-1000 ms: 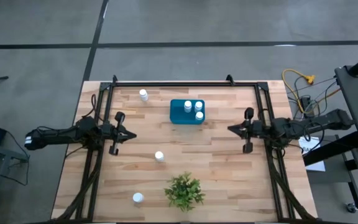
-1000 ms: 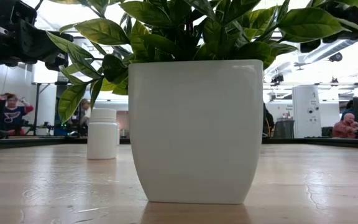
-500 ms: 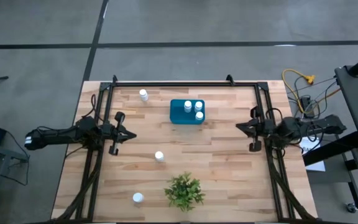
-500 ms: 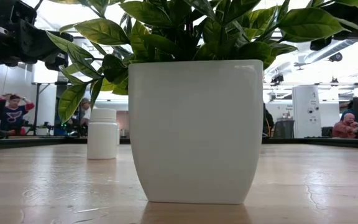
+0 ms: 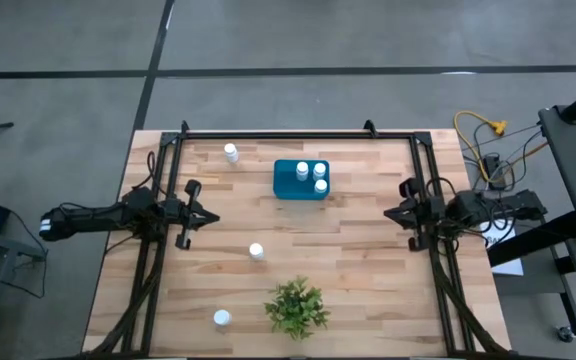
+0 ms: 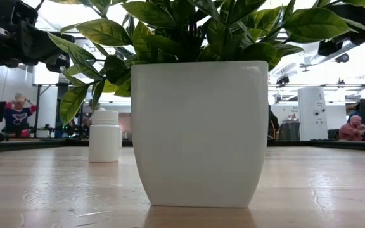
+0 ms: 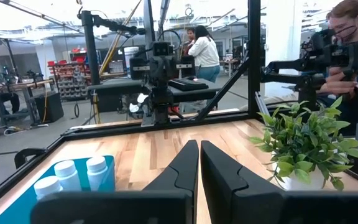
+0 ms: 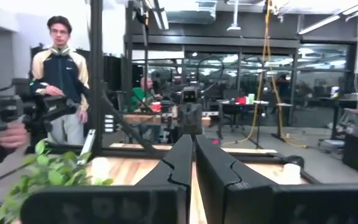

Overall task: Pick and place pill bottles into a basket
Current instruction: Put the white pill bottle into the blue bin

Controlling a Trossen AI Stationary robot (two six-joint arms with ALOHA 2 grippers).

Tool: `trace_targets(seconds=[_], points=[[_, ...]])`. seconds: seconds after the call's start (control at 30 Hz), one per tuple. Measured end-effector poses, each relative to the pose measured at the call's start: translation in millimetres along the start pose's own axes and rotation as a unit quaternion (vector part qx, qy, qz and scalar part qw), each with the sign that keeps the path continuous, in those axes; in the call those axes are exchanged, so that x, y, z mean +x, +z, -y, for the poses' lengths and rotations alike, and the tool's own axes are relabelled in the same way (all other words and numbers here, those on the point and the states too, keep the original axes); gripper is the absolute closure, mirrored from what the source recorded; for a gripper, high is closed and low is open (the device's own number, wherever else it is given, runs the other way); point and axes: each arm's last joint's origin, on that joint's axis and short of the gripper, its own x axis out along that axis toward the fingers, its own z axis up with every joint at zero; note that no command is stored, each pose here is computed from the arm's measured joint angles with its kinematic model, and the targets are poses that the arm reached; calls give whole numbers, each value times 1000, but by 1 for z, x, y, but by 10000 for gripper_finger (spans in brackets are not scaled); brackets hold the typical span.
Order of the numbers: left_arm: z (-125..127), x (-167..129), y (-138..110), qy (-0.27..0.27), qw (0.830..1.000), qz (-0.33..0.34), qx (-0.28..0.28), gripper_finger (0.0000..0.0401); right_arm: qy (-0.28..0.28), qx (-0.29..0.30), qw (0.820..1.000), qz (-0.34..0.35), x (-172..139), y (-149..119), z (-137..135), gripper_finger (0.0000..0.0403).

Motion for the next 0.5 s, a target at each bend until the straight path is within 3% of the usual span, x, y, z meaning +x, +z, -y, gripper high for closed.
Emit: trace_targets(seconds=[0.2,0.37,0.5], points=[[0,0,0,0,1000,0,0,399,22,13,1000,-9,0,-5,-2,391],[0,0,0,0,1000,0,0,399,80,16,997,-10,0,-6,-5,391],[0,0,0,0,1000,0,0,399,80,29,996,-14,0,-8,-5,391]])
